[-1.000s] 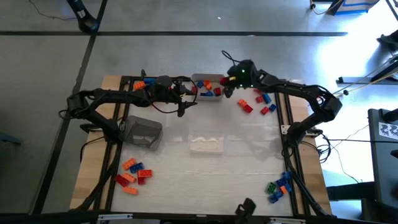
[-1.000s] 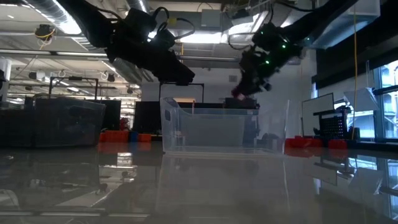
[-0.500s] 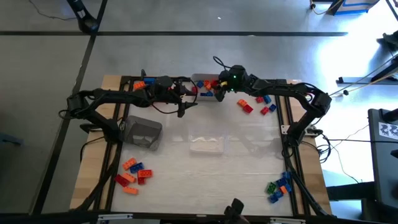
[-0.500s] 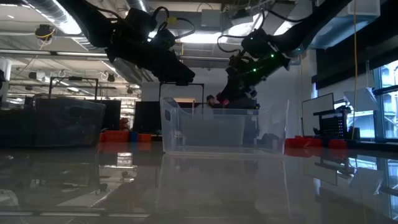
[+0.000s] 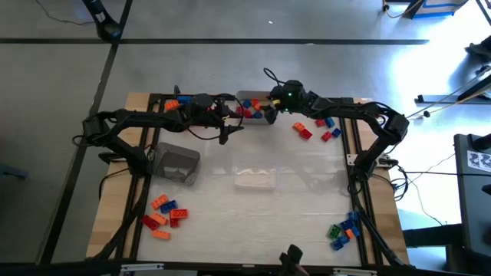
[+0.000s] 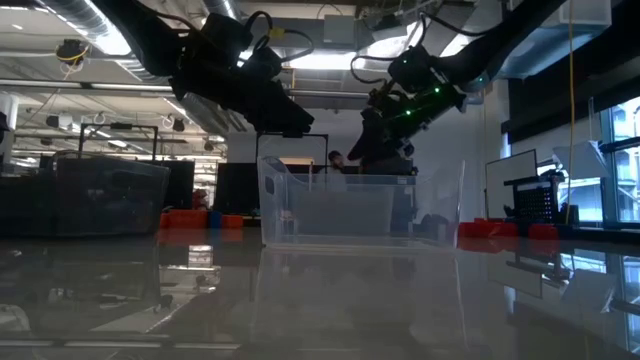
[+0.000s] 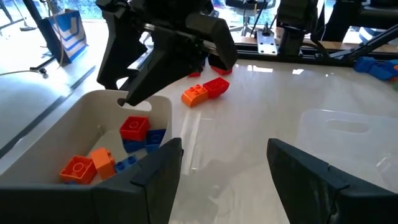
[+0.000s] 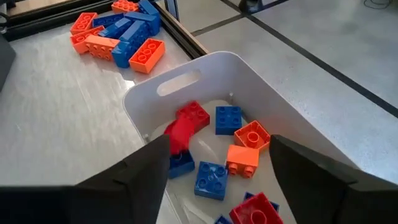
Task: Sort blocks by size
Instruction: Put the big orange game piece into the transparent bin
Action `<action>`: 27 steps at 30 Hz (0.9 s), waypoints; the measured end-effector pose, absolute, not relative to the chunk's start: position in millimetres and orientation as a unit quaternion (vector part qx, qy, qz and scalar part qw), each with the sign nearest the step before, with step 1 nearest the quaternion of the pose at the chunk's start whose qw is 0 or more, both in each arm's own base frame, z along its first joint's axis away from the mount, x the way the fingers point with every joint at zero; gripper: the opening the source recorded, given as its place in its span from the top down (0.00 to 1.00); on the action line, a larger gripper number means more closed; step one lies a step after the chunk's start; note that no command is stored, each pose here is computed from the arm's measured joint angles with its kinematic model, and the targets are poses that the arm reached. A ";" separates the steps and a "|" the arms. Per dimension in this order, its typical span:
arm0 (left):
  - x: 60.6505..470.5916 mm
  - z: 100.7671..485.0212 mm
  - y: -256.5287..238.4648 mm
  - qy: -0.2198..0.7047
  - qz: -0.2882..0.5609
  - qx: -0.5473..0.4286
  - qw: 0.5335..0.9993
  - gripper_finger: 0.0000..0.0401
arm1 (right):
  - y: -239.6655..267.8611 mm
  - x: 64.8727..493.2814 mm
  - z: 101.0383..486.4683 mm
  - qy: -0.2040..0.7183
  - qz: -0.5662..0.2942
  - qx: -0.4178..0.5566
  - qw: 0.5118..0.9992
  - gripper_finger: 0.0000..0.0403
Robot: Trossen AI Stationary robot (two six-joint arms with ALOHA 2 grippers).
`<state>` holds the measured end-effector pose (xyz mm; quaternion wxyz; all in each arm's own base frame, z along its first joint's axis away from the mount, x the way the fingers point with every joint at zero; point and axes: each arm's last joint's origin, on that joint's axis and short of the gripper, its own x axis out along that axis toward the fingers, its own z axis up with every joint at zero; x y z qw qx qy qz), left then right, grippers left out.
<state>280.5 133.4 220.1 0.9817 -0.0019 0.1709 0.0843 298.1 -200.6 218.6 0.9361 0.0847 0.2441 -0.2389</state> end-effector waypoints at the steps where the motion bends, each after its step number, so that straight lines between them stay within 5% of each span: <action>1: 280.5 220.1 133.4 0.171 0.085 -0.006 0.982 0.44 | -199.8 297.0 220.9 0.244 -0.238 0.082 0.937 0.31; 13: 279.8 217.9 132.9 0.181 0.085 -0.017 0.980 0.44 | -174.4 262.4 271.6 0.254 -0.226 0.040 0.940 0.35; 27: 276.7 210.8 133.5 0.226 0.111 -0.005 0.968 0.44 | -159.1 239.9 235.6 0.302 -0.223 0.071 0.924 0.35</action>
